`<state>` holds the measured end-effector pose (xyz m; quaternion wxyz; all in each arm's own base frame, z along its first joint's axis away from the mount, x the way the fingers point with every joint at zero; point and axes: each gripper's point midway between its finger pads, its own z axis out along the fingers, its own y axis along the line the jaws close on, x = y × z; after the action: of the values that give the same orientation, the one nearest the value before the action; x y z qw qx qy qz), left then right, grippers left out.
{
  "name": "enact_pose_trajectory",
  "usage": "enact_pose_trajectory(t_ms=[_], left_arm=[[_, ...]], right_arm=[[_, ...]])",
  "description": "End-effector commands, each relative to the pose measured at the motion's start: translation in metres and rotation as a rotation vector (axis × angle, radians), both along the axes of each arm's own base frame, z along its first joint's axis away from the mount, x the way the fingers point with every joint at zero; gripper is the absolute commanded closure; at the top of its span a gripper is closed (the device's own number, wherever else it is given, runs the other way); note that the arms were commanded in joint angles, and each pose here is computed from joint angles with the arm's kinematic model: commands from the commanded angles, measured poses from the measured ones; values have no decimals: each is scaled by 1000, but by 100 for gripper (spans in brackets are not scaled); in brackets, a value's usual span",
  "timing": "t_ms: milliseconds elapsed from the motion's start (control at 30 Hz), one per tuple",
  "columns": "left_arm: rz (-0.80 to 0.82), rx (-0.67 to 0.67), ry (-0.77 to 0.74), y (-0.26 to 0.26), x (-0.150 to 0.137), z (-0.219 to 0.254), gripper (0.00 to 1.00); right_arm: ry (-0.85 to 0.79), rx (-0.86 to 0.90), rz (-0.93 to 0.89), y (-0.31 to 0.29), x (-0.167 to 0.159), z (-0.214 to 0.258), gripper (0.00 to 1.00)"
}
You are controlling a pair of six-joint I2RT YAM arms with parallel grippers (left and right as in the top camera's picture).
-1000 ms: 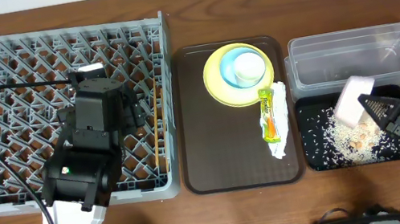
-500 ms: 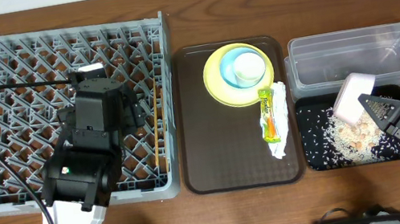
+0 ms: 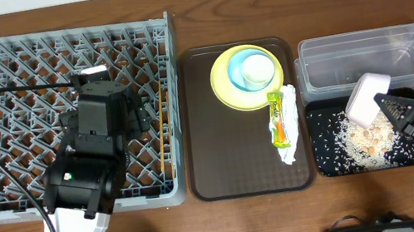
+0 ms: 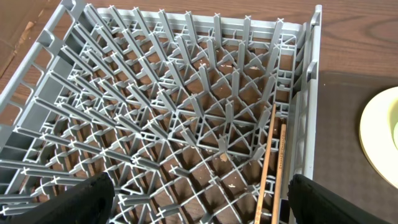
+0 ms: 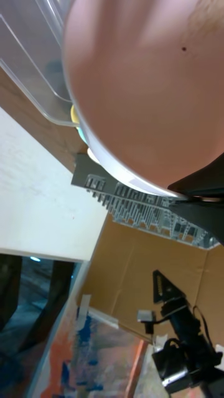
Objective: Sort waste into correct bins and load items into the dishwasher
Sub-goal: 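Hold the bowl inverted and shake rice onto the black tray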
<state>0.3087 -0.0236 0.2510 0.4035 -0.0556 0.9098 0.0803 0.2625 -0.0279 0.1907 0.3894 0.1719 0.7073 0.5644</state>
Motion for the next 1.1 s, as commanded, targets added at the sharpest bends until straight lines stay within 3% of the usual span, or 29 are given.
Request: enact_pose_trajectory(t_ms=[0,133,200,300,400,733,1067], left_arm=[[23,1,-18,3,2,7,8],[23,1,-18,3,2,7,8],[23,1,-19,3,2,7,8],[23,1,-18,3,2,7,8],[23,1,-18,3,2,7,8],[23,1,-18,3,2,7,8],[23,1,-19,3,2,7,8]], right_arm=[[53,132,20,5,-4,8,99],[51,58,-6,0,0,0,99],[80,161,16,5,-5,7,99],[68,80,-12,-3,1,1,99],[81,161,13,2,-2,9,99],[111,159,-4,-2,1,6,99],[235,8,-108,-6,8,-13,99]])
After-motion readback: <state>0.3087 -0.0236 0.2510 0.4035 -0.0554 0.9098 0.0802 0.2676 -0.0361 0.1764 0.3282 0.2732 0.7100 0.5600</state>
